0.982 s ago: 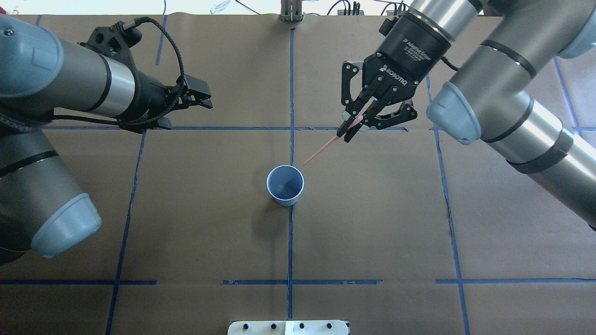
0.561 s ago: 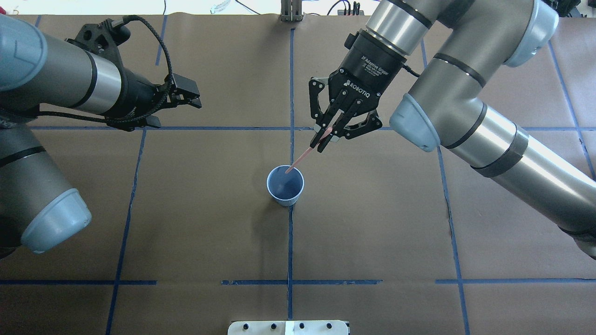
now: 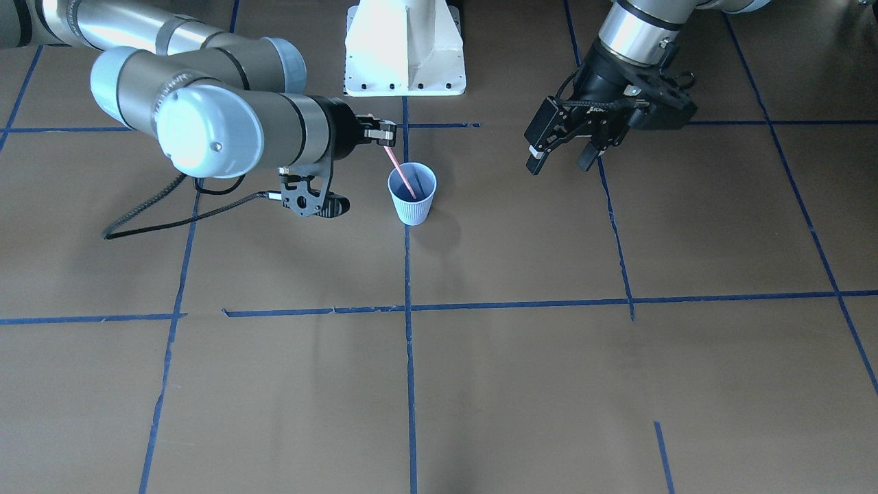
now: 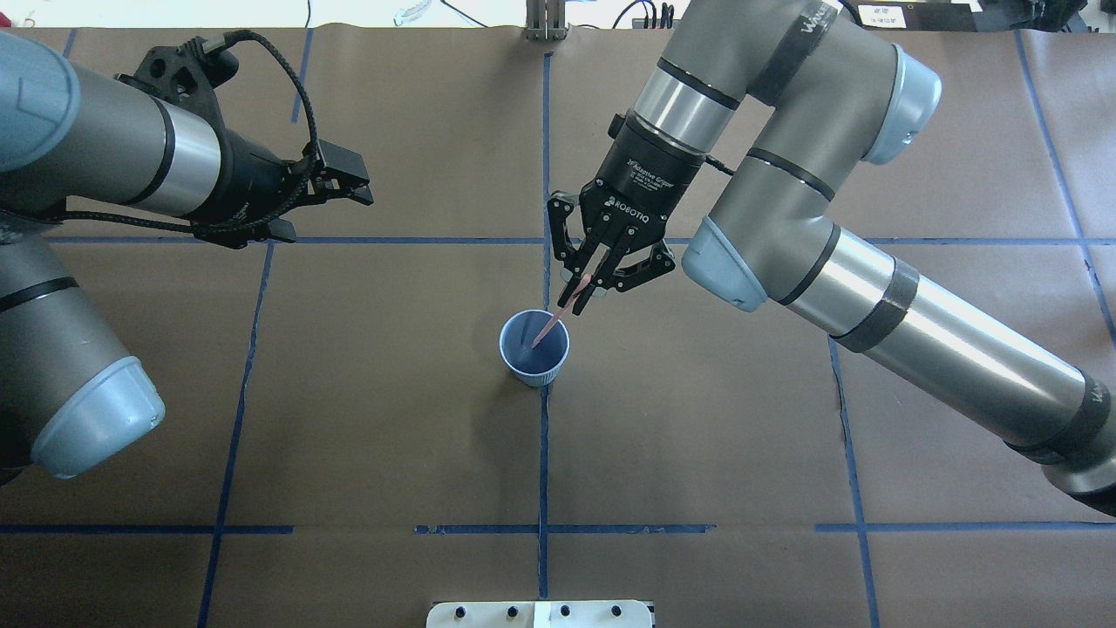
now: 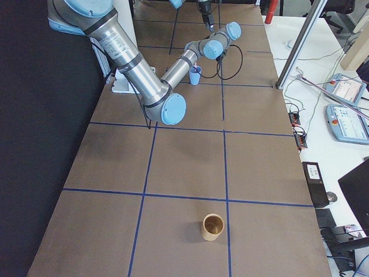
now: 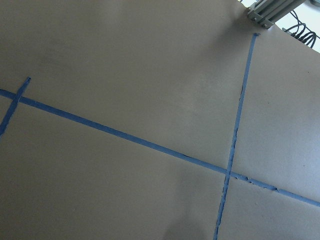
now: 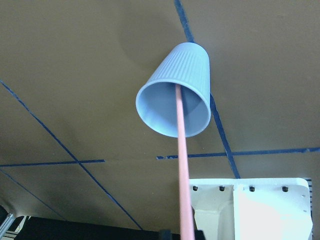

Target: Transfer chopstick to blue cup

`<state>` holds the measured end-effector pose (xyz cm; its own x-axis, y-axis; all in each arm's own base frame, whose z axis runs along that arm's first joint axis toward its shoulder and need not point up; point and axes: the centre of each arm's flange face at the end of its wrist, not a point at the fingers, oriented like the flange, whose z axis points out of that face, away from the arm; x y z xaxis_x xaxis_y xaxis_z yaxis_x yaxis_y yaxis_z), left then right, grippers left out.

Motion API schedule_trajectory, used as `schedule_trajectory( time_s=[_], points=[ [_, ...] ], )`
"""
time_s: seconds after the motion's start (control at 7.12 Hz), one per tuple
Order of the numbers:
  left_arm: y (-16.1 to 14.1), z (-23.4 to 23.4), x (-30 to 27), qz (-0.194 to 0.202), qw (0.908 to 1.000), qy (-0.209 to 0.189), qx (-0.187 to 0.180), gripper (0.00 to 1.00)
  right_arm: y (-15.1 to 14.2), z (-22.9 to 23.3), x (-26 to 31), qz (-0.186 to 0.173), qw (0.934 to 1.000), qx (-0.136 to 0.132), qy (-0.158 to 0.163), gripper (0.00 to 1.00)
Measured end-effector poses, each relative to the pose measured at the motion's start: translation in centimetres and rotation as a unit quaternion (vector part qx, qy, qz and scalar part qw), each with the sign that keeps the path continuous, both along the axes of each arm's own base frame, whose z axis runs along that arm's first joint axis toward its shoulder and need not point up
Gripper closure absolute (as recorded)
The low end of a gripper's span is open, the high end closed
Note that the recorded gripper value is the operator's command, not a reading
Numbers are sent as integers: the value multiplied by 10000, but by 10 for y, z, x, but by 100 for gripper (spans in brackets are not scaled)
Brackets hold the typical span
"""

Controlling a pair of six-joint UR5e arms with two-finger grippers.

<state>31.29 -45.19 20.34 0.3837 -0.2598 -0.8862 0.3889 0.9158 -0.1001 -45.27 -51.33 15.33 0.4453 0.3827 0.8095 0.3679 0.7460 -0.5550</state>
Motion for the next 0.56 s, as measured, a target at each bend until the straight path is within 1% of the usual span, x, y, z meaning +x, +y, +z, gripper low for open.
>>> schedule_trajectory(
  time_s=[0.14,0.28,0.42,0.56],
  points=[
    [-5,12,-14,160,9998,-123,78,0,-2,1,1,141,9998,165,-1,0],
    [-19,33,-45,373,9985,-321,256,0,-2,2,20,480,9978,457,45,0],
    [-32,62,-85,588,9951,-589,541,0,5,16,55,1046,9904,878,208,0],
    [-41,94,-123,789,9888,-927,860,0,14,42,91,1662,9763,1292,499,0]
  ],
)
